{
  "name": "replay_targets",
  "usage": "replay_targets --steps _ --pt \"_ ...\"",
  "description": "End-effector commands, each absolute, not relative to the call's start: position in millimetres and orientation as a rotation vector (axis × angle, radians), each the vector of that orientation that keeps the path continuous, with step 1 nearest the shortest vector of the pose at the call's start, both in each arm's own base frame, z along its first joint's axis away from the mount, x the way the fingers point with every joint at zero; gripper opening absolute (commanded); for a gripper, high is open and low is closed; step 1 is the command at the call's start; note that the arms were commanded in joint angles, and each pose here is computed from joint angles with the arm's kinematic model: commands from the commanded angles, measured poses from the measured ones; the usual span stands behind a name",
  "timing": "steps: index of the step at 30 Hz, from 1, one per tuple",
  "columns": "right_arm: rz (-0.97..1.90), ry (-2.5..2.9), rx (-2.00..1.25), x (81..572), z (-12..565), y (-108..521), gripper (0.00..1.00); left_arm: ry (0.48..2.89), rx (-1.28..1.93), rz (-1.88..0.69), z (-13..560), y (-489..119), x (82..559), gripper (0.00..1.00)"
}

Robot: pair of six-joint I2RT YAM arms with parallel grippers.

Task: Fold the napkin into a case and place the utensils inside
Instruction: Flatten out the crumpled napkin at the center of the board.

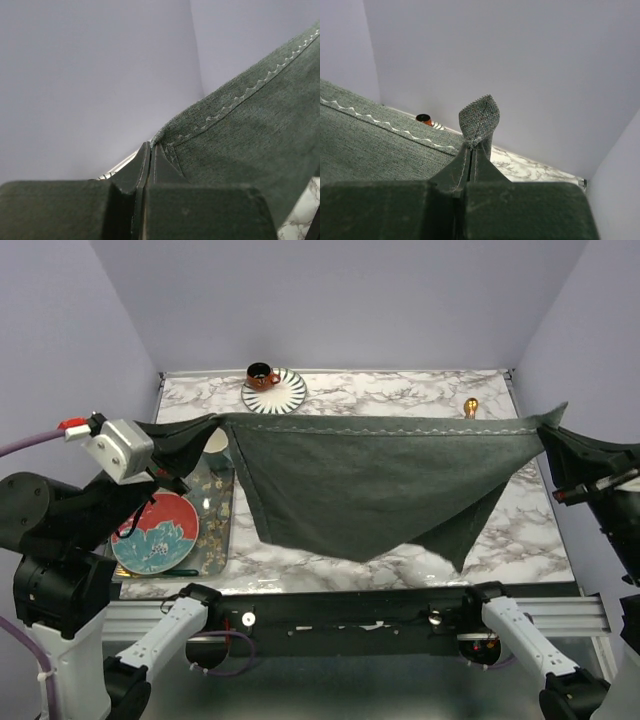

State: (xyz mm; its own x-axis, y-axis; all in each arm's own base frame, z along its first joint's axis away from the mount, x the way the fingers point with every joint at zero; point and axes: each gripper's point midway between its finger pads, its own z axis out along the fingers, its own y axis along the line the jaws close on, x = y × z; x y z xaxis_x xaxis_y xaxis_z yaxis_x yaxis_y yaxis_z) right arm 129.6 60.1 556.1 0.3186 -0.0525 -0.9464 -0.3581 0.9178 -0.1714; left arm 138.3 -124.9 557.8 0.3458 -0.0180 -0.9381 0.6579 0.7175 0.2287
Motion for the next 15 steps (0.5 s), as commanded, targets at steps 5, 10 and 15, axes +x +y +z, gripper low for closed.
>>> replay_targets --steps 5,10,15 --pt "-0.015 1.587 -0.079 255.5 495.7 19.2 0.01 1.487 0.538 -0.423 492.7 -131.6 255.0 0.00" --pt "-0.143 1.815 -0.101 335.4 400.1 17.9 0.01 1.685 0.493 -0.325 411.8 -137.8 347.4 0.00" --pt "-0.200 1.984 -0.097 407.6 322.4 19.4 0.24 1.811 0.488 -0.303 340.0 -152.8 415.5 0.00"
